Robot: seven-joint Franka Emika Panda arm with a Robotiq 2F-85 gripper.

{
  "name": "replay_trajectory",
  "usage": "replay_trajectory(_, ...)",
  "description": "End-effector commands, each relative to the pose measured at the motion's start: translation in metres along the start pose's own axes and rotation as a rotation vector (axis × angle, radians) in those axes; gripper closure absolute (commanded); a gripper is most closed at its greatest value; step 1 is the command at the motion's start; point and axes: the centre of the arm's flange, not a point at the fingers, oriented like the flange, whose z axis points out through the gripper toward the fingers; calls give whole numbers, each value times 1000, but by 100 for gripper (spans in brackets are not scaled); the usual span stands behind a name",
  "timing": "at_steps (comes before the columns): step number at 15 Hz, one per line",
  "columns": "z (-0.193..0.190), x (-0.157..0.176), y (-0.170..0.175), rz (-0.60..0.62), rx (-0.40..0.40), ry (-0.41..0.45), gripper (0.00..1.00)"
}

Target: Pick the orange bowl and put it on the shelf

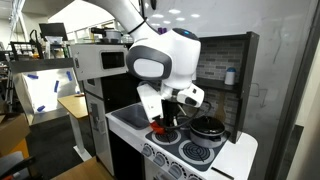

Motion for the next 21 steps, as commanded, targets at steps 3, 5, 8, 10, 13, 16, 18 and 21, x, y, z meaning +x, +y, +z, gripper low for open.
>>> replay_trajectory(3, -4, 2, 4, -7, 2, -18, 98)
replay_trajectory(5, -13, -4, 7, -4, -5, -21, 98)
replay_trajectory(8, -31, -13, 16, -11, -32, -29, 98)
replay_trajectory(10, -45, -21, 22, -22, -49, -41, 98)
replay_trajectory(13, -68, -34, 29, -47, -66, -68, 98)
replay_trajectory(16, -87, -50, 34, -91, -81, -120, 98)
replay_trajectory(18, -99, -61, 37, -127, -92, -159, 98)
replay_trajectory(21, -116, -75, 39, -165, -112, -185, 98)
